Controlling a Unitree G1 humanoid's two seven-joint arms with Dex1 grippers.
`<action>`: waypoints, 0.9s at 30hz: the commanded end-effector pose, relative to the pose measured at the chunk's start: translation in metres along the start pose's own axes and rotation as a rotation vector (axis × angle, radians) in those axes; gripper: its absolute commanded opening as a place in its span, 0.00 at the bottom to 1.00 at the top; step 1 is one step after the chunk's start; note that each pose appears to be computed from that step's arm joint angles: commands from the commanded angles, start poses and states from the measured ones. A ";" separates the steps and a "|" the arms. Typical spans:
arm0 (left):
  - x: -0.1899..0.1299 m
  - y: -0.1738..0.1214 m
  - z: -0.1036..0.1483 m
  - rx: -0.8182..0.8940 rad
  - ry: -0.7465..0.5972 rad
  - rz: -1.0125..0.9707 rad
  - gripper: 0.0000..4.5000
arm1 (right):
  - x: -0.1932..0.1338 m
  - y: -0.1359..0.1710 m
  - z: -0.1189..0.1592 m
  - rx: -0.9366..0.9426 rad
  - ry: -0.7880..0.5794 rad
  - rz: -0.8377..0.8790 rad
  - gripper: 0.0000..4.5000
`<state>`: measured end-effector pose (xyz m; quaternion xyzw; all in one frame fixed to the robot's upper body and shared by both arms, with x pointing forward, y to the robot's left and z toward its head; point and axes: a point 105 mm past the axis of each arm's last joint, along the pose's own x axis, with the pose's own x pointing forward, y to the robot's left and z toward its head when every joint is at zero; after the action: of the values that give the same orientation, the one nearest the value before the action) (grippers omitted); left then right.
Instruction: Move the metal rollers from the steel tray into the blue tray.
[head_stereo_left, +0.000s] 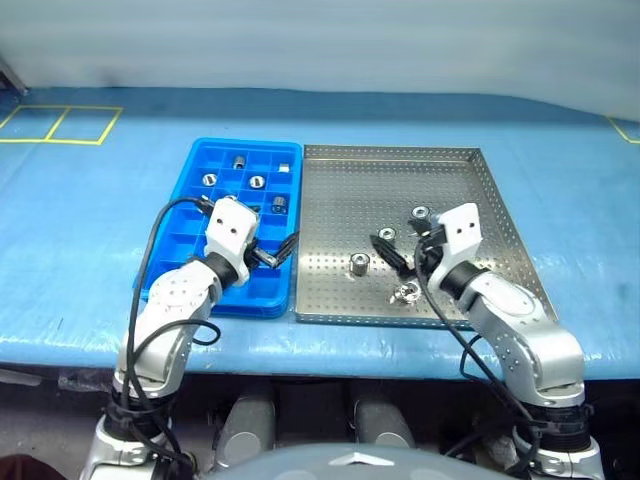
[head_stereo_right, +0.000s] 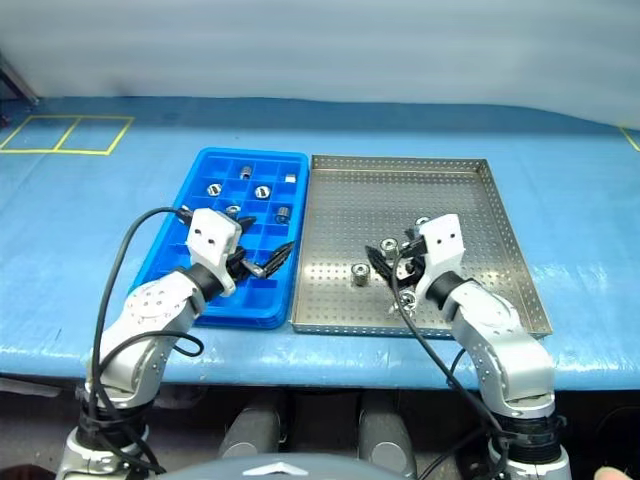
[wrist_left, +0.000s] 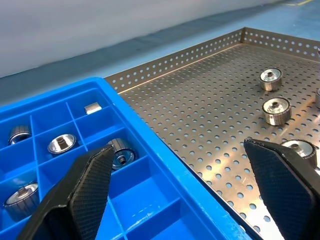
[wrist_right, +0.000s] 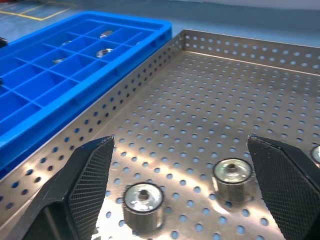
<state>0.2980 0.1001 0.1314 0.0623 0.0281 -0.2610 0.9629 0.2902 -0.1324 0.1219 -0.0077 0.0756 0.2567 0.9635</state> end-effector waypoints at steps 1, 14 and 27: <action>-0.003 -0.002 0.009 -0.025 -0.072 0.118 1.00 | -0.003 0.001 0.005 -0.049 -0.059 -0.109 1.00; -0.007 -0.036 -0.005 0.063 0.036 -0.200 1.00 | -0.014 -0.002 -0.024 -0.056 0.100 -0.041 1.00; -0.012 -0.026 -0.001 0.122 0.050 -0.273 1.00 | -0.019 -0.005 -0.026 -0.044 0.166 -0.018 1.00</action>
<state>0.2770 0.0896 0.1133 0.1256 0.0774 -0.3777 0.9141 0.2726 -0.1482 0.0891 -0.0458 0.1684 0.2437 0.9540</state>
